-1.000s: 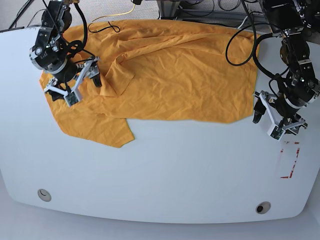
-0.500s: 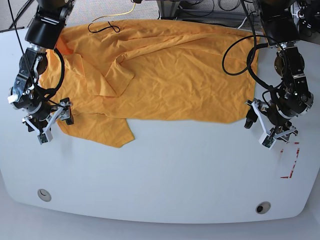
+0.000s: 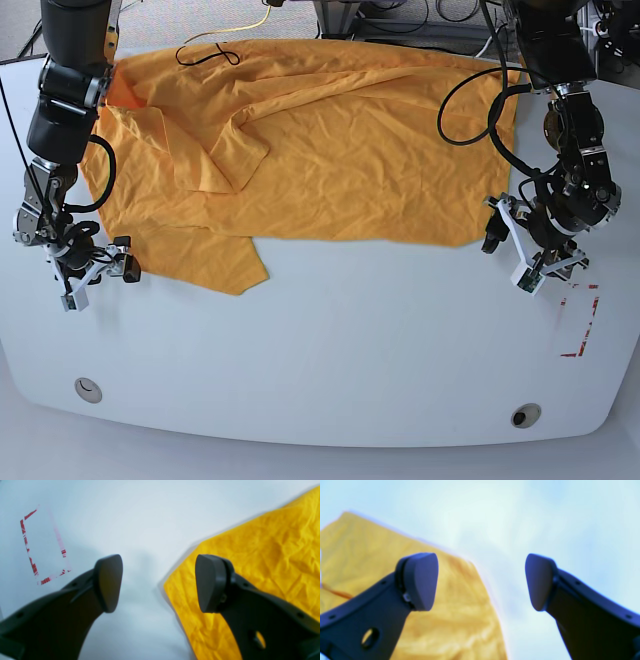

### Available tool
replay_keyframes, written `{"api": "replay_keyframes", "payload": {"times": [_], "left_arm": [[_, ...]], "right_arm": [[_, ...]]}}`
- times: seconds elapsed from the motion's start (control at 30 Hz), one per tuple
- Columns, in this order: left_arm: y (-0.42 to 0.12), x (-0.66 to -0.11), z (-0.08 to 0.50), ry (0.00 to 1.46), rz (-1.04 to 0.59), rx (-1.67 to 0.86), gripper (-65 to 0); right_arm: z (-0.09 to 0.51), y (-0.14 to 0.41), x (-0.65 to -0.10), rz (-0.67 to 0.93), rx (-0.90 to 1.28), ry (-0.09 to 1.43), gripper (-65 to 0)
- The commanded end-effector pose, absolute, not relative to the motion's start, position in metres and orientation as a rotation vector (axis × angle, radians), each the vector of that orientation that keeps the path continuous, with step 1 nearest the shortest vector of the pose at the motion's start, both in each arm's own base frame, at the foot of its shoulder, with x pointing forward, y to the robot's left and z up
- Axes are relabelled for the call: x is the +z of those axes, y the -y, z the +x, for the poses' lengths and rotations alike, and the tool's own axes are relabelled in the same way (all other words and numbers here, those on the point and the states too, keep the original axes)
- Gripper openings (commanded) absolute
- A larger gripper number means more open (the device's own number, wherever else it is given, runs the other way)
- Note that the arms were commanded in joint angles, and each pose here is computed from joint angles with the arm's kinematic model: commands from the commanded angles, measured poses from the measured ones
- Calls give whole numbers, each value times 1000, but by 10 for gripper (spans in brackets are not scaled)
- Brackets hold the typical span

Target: Layout the t-shirt on the table in an organized manner, then fold the t-shirt properly

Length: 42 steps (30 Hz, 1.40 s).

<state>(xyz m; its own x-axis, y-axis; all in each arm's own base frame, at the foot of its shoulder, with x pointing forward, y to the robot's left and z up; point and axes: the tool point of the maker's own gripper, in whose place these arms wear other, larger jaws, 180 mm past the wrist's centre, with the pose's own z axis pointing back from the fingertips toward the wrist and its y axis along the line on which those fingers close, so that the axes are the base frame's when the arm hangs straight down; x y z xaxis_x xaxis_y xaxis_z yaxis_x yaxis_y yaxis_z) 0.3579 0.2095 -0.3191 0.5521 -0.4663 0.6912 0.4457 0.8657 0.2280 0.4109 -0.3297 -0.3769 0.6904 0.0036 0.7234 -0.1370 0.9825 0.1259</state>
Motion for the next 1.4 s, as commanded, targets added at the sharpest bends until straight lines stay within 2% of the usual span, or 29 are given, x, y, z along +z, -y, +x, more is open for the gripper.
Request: {"api": "replay_keyframes", "payload": {"times": [0.0, 0.57, 0.7, 0.8, 0.93, 1.2, 1.3, 1.37], "left_arm": [[-211, -302, 367, 883, 36, -541, -224], [-212, -302, 367, 881, 38, -540, -224], [-212, -303, 366, 880, 38, -540, -224], [-212, -304, 366, 877, 38, -538, -224], [-213, -304, 366, 876, 38, -536, -224], [-214, -304, 367, 876, 40, -533, -224], [-215, -303, 367, 876, 43, -534, -224], [-216, -303, 367, 876, 44, -531, -224]], "right_arm": [[417, 343, -368, 176, 51, 847, -130], [381, 328, -415, 210, 42, 765, -136], [377, 326, -420, 215, 42, 757, -211], [376, 325, -422, 216, 41, 754, -327], [376, 325, -422, 217, 43, 753, -428], [377, 312, -426, 240, 45, 751, -335], [377, 310, -428, 243, 47, 748, -358], [377, 309, -428, 244, 47, 746, -423]]}}
